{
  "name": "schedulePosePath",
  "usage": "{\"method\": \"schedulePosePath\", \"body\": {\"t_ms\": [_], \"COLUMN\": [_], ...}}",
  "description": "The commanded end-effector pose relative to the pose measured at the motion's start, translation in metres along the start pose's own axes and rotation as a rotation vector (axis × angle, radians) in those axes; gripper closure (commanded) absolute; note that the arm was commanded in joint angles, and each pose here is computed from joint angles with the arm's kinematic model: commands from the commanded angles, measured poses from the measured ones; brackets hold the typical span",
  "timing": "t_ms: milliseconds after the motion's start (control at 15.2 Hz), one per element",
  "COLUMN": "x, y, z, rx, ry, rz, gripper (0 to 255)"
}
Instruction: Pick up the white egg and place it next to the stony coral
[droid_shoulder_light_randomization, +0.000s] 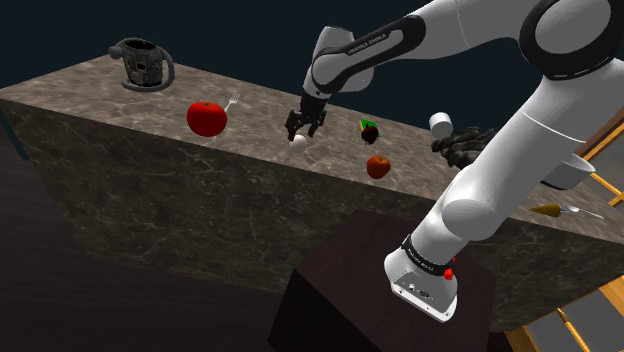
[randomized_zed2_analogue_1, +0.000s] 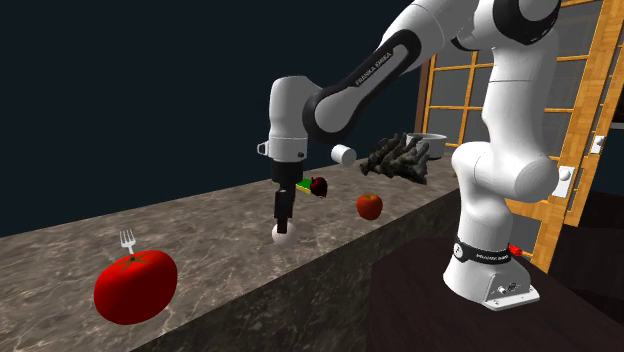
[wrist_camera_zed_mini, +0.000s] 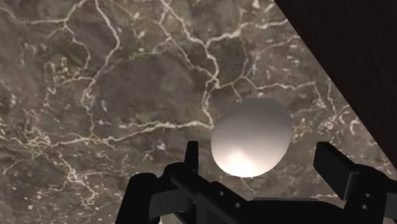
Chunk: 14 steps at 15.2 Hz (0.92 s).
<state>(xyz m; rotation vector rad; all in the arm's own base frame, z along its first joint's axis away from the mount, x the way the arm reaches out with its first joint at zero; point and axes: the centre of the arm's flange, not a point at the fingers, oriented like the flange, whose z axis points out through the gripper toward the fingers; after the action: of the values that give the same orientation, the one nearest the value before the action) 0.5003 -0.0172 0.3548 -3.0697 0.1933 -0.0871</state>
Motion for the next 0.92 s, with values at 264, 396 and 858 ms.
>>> {"method": "schedulePosePath", "body": {"t_ms": [264, 396, 858], "x": [0.0007, 0.0007, 0.0006], "y": [-0.0003, -0.0003, -0.0003], "z": [0.0141, 0.0141, 0.0140], "rx": [0.000, 0.000, 0.000], "ry": [0.001, 0.001, 0.001], "rz": [0.000, 0.000, 0.000], "gripper": [0, 0, 255]}}
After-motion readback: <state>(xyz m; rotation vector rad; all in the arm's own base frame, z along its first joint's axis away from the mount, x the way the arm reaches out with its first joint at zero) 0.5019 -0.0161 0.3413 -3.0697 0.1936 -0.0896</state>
